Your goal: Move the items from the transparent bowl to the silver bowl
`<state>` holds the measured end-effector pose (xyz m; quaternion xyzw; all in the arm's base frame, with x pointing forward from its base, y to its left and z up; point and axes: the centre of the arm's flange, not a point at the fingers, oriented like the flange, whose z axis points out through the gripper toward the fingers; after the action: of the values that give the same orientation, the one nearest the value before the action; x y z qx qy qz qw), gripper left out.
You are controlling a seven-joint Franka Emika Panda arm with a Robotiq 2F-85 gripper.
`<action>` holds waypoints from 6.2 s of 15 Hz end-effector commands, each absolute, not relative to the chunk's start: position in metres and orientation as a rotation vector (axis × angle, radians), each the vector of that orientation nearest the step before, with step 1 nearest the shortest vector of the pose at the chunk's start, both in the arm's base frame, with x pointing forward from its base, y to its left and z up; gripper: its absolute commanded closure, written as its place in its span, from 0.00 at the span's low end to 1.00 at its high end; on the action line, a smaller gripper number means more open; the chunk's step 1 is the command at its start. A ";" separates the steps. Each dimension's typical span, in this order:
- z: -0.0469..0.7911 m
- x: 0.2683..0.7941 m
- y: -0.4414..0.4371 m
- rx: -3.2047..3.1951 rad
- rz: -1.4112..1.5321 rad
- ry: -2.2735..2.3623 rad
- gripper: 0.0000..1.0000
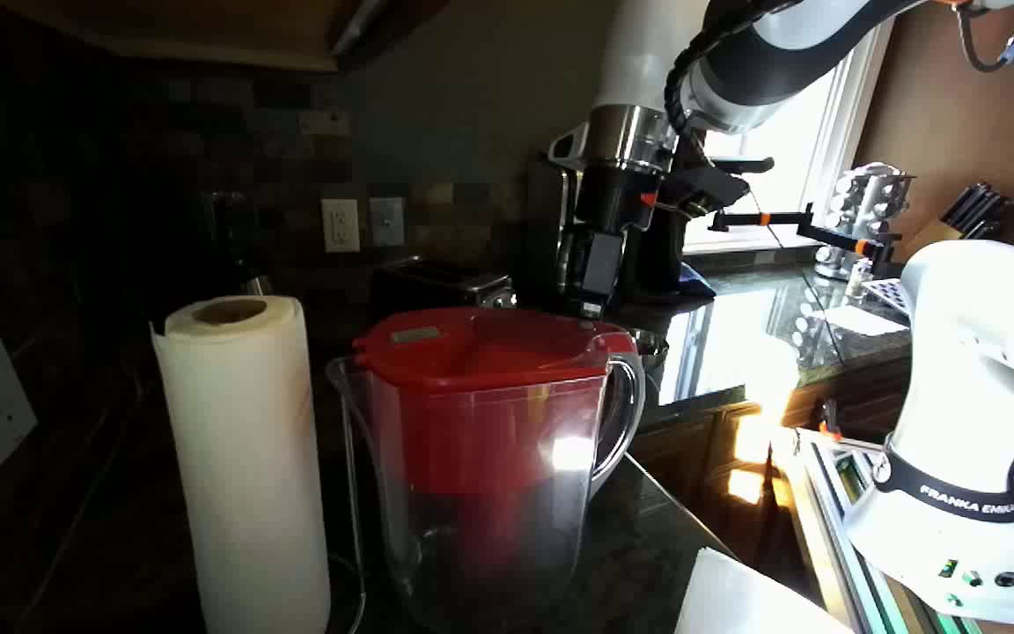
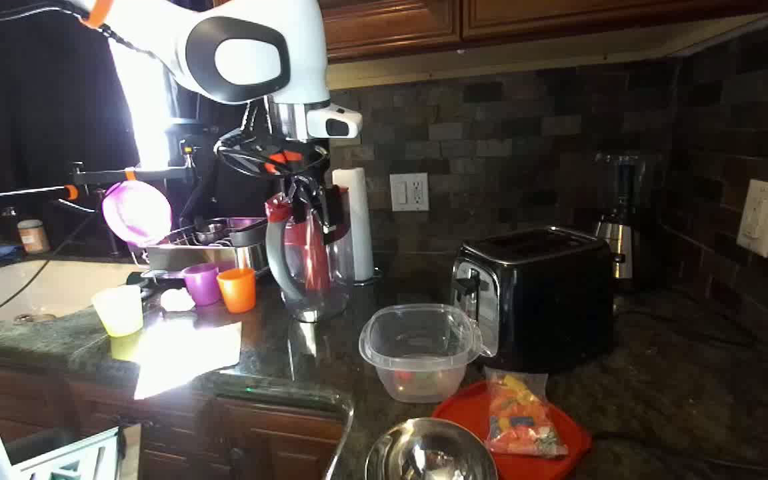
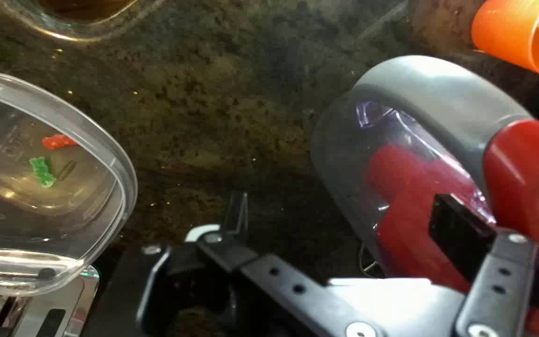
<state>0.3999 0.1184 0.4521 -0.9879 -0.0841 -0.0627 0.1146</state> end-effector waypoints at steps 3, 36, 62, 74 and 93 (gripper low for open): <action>0.452 0.400 0.118 -2.896 -0.184 -0.247 0.00; 0.373 0.456 -0.010 -3.189 -0.169 -0.326 0.00; 0.294 0.501 -0.036 -3.113 0.009 -0.213 0.00; 0.285 0.499 -0.043 -3.112 0.021 -0.206 0.05; 0.270 0.515 -0.030 -3.135 0.049 -0.253 0.62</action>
<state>0.5089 -0.0317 0.2769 -0.9969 -0.0743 0.0243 0.0053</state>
